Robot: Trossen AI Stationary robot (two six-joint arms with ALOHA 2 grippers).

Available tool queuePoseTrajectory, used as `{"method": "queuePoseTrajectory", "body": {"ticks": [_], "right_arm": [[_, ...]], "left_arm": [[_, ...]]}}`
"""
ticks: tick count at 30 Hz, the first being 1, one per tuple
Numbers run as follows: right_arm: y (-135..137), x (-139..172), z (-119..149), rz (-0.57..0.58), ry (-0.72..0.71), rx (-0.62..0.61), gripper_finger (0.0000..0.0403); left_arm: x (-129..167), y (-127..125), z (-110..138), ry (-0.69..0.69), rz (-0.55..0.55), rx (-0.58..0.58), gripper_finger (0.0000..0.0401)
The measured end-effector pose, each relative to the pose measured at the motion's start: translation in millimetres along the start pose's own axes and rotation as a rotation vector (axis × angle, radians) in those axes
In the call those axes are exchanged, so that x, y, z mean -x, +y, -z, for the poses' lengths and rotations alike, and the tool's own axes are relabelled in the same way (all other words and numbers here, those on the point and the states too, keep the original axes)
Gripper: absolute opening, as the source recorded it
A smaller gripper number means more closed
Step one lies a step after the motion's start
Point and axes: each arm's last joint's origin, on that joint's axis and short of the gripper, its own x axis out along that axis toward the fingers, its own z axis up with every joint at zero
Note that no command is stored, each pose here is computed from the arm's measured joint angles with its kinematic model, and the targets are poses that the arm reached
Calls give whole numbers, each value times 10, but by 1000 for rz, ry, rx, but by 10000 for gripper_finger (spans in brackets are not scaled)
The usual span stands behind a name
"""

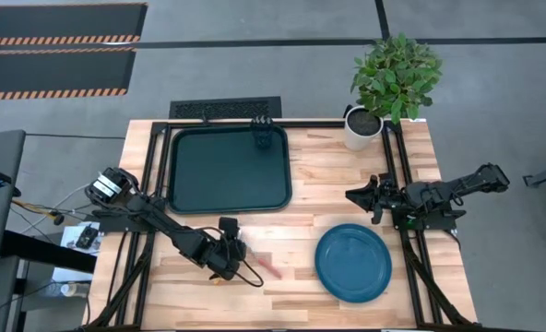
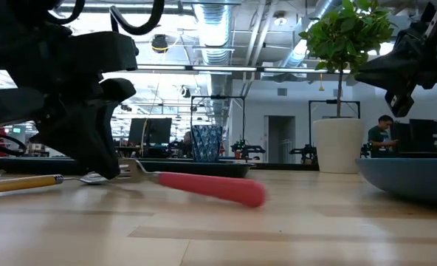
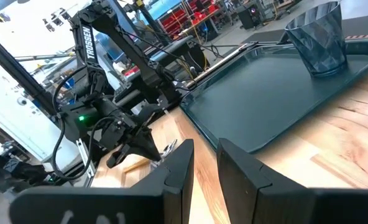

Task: Pick and place plate/cup/fork/spoon on tray
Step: Put the pink fork on the black tray to the bottom left of the blue glass

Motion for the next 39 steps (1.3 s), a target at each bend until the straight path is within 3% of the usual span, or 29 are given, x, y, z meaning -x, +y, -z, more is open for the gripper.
{"method": "queuePoseTrajectory", "body": {"ticks": [10,19,23,31,35,39], "right_arm": [[9,0,-13,-10,-14,-7,97],[28,-17,-28,-2,-4,19,97],[139,-61,-192,28,8,67,97],[372,-408,-485,248,222,202,97],[434,-671,-450,203,385,158,108],[444,-910,-306,124,486,93,154]], "left_arm": [[69,2,-148,10,68,-10,1],[343,298,-453,266,223,-194,0],[445,505,-557,354,280,-254,0],[566,963,-730,443,378,-243,0],[594,1143,-774,460,396,-222,0],[651,1271,-801,484,401,-229,0]]}}
